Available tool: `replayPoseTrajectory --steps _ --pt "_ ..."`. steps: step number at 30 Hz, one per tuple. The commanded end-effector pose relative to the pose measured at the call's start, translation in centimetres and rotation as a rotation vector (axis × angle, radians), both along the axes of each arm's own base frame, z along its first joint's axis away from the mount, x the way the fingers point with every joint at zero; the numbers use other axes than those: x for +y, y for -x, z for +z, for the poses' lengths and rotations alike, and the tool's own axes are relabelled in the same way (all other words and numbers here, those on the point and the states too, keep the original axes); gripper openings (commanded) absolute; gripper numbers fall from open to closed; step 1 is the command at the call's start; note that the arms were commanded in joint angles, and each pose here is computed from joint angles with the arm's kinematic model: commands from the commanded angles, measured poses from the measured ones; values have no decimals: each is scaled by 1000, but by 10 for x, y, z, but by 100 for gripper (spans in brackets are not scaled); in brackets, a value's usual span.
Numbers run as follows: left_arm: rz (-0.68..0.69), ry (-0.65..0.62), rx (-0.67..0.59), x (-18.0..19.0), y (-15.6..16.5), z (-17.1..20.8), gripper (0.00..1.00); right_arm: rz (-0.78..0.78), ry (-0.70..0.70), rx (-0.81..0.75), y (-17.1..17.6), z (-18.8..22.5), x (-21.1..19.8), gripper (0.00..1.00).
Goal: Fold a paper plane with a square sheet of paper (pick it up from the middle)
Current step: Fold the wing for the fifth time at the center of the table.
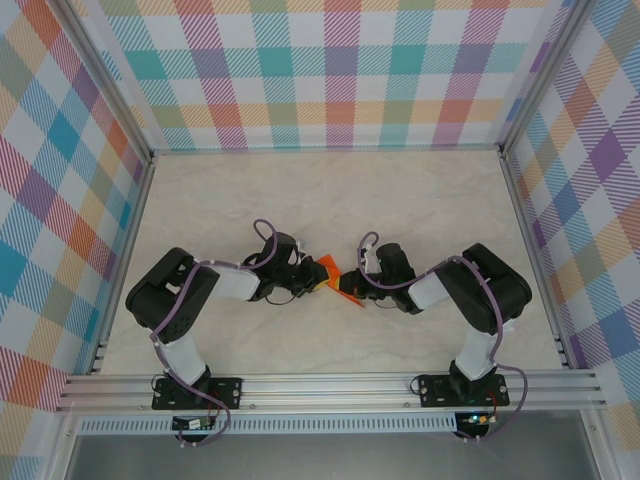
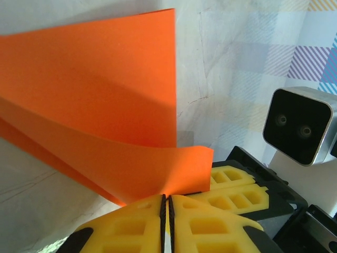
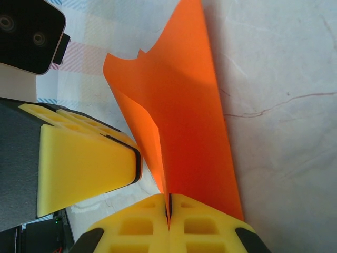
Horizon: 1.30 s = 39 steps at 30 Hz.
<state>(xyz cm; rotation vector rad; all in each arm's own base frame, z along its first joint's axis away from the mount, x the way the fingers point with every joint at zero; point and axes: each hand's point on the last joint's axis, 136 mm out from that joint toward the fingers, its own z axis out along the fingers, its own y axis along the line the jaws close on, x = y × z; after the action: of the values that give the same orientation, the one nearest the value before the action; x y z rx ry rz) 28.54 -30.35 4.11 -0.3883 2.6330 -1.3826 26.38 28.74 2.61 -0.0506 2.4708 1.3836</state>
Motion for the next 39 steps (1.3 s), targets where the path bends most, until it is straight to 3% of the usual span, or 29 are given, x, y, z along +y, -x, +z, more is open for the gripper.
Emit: replayPoseTrajectory --steps 1,19,32,39 --pt "-32 21 -41 -10 -4 5 11 10 -12 18 -2 1 2 3" --pt "-30 -35 -22 -8 -7 -12 7 29 44 49 2 -7 -1 8" --pt "-30 -62 1 -6 -6 -23 6 93 129 11 13 13 -10 33" --pt "-31 -60 2 -6 -6 -24 6 119 229 -7 19 11 -23 34"
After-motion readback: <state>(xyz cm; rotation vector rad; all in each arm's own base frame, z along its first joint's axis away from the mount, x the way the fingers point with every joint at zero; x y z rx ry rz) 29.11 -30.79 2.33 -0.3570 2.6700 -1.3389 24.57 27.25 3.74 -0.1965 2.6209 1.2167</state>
